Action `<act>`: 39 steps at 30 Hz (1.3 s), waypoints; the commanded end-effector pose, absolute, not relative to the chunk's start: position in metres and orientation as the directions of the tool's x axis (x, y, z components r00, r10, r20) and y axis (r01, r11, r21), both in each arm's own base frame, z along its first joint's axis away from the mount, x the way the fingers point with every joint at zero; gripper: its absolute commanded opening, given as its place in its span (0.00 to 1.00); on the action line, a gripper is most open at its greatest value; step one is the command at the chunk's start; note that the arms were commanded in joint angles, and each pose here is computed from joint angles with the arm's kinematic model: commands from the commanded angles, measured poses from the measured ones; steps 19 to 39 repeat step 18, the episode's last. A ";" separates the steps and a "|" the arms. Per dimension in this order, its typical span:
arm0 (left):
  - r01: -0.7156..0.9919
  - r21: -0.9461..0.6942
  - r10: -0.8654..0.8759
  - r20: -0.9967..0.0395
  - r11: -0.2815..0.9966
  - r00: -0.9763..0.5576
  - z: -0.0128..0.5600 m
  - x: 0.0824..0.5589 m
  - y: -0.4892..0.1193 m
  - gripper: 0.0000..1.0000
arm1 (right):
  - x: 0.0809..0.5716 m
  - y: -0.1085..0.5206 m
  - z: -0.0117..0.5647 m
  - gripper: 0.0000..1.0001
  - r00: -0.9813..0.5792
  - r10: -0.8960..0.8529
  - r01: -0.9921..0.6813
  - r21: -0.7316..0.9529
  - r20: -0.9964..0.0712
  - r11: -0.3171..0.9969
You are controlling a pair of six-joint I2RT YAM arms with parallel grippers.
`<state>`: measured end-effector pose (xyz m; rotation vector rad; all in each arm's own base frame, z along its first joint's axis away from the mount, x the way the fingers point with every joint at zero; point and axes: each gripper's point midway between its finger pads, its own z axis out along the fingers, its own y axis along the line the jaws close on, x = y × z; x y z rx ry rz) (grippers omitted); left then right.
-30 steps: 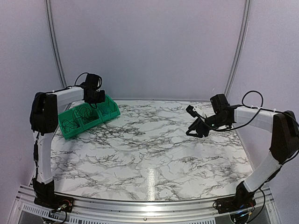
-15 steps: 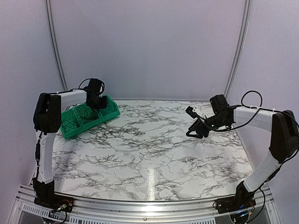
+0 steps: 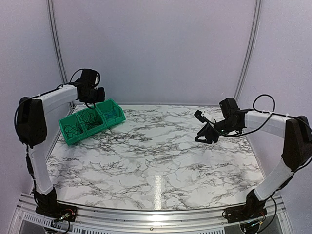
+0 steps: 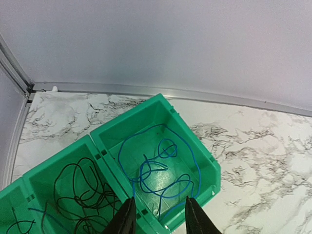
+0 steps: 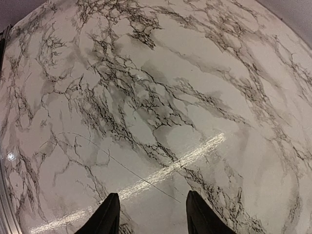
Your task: Untangle the cables
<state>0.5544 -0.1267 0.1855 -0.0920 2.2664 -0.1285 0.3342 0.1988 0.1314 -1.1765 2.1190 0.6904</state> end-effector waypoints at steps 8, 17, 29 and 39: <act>0.137 -0.185 -0.085 -0.841 0.973 -0.534 0.275 0.468 -0.161 0.38 | 0.401 0.131 0.282 0.64 -0.237 -0.365 -0.561 -0.180 -0.900 0.808; 0.391 -0.126 0.053 -0.908 0.912 -0.416 0.283 0.392 -0.203 0.60 | 0.411 0.085 0.325 0.98 -0.191 -0.204 -0.283 -0.145 -0.960 0.948; 0.410 -0.097 0.084 -0.912 0.907 -0.402 0.273 0.384 -0.205 0.74 | 0.408 0.085 0.322 0.99 -0.178 -0.208 -0.287 -0.151 -0.962 0.946; 0.410 -0.097 0.084 -0.912 0.907 -0.402 0.273 0.384 -0.205 0.74 | 0.408 0.085 0.322 0.99 -0.178 -0.208 -0.287 -0.151 -0.962 0.946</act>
